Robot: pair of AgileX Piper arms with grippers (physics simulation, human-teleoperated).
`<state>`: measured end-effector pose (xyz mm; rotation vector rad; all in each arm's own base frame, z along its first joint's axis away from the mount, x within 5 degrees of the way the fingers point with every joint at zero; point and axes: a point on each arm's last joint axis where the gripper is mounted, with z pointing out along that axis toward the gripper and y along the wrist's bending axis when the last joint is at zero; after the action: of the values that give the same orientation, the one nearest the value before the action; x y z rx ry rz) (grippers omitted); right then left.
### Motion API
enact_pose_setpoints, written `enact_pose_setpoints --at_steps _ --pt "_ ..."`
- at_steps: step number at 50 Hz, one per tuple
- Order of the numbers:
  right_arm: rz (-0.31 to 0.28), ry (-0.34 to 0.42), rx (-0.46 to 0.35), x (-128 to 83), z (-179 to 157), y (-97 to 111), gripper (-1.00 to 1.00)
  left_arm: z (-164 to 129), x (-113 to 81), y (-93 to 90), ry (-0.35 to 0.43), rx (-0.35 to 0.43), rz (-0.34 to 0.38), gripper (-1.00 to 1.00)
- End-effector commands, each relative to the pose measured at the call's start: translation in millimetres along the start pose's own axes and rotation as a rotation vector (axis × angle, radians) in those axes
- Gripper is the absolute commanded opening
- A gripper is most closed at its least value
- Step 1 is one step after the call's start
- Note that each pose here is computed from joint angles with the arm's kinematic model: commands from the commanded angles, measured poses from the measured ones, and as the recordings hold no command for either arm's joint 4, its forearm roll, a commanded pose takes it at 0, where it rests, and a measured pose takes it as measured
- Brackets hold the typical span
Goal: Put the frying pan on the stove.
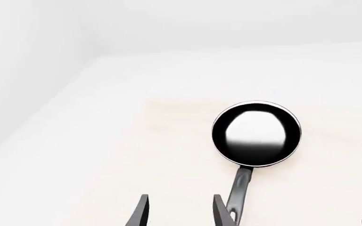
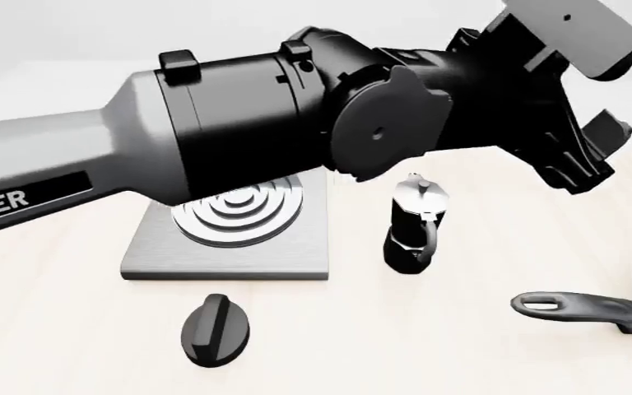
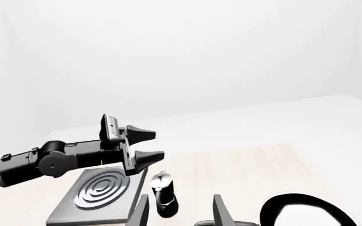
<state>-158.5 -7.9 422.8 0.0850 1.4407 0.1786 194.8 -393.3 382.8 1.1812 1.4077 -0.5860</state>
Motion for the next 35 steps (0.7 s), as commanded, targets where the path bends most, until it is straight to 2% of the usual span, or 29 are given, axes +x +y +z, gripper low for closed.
enact_pose_setpoints --at_steps 1,9,24,29,31,32,35 --pt "-0.009 0.026 0.006 4.4 6.9 -0.5 1.00 13.1 -4.7 -23.7 0.037 0.065 0.028 1.00" --pt "-0.006 0.026 0.006 4.3 6.6 -0.5 1.00 26.3 -5.4 -32.7 0.069 0.093 0.052 1.00" --pt "-0.003 0.025 0.005 4.1 6.4 -0.6 1.00 57.1 1.0 -24.9 0.128 0.088 0.051 1.00" --pt "-0.002 0.027 0.006 4.3 6.7 -0.6 1.00 60.4 4.5 -38.4 0.147 0.118 0.064 1.00" --pt "-0.001 0.027 0.006 4.4 6.9 -0.6 1.00 62.2 5.2 -38.5 0.151 0.119 0.058 1.00" --pt "-0.002 0.027 0.005 4.4 6.8 -0.7 1.00 61.8 8.3 -45.7 0.155 0.132 0.057 1.00" --pt "-0.001 0.027 0.004 4.4 6.8 -0.8 1.00 64.7 14.1 -49.9 0.168 0.140 0.065 1.00"
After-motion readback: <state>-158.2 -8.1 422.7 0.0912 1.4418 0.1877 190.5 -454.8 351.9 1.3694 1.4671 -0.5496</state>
